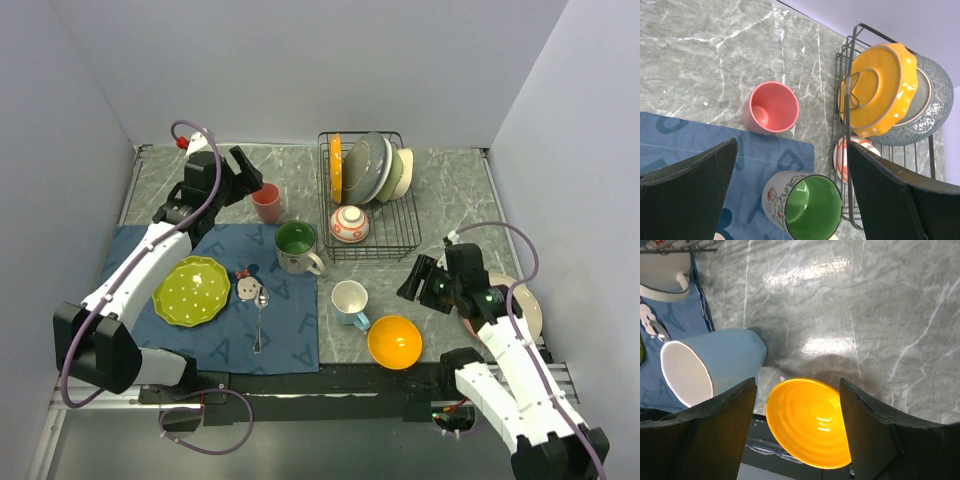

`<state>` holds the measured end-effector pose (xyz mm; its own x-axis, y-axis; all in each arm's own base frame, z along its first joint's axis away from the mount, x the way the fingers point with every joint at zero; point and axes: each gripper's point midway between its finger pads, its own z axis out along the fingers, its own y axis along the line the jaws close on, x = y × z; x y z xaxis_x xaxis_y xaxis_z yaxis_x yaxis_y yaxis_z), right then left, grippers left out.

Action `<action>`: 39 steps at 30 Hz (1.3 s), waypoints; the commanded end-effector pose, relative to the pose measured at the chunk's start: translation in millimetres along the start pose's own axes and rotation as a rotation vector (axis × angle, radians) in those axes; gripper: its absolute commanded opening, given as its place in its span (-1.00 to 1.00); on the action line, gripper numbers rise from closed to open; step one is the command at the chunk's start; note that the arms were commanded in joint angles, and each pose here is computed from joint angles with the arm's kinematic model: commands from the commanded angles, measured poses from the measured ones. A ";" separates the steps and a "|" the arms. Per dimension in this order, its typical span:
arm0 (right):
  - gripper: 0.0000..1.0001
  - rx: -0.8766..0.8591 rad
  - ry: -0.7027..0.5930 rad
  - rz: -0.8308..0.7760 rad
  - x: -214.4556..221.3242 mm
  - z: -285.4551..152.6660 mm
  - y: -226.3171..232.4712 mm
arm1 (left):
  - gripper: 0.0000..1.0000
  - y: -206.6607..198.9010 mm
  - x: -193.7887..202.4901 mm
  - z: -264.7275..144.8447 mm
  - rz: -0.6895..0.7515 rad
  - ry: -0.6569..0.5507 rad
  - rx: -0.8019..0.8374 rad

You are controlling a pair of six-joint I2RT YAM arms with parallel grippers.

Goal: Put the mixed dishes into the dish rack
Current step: Grab a bowl with the right arm

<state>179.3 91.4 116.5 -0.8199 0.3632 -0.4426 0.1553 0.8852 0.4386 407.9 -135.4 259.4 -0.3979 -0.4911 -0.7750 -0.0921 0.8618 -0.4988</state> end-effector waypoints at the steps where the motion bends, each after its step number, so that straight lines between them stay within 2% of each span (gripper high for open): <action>1: 0.37 0.042 0.069 0.060 19.9 8.5 -11.2 | 0.94 -10.7 -8.1 -12.1 -0.002 -0.015 0.059; 6: 0.11 0.058 0.166 0.090 37.4 24.2 -15.9 | 0.93 -10.7 -9.6 -17.1 0.006 -0.018 0.063; 22: -0.01 0.173 0.273 0.086 60.2 49.3 -33.3 | 0.94 -8.9 -6.9 -14.8 0.015 -0.015 0.060; 27: -0.07 0.190 0.262 0.079 57.5 51.8 -36.0 | 0.94 -11.7 -7.2 -15.7 0.014 -0.012 0.073; 33: -0.03 0.184 0.251 0.059 54.3 48.1 -34.4 | 0.94 -12.7 -6.9 -16.3 0.014 -0.012 0.081; 39: 0.29 0.131 0.260 0.038 57.1 43.7 -24.4 | 0.94 -12.3 -6.3 -15.9 0.014 -0.012 0.081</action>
<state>152.6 98.9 39.8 -0.9190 0.3492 -0.1828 0.2801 0.9049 0.3204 397.5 -140.4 260.5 -0.4237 -0.4798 -0.7683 -0.0535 0.8600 -0.5076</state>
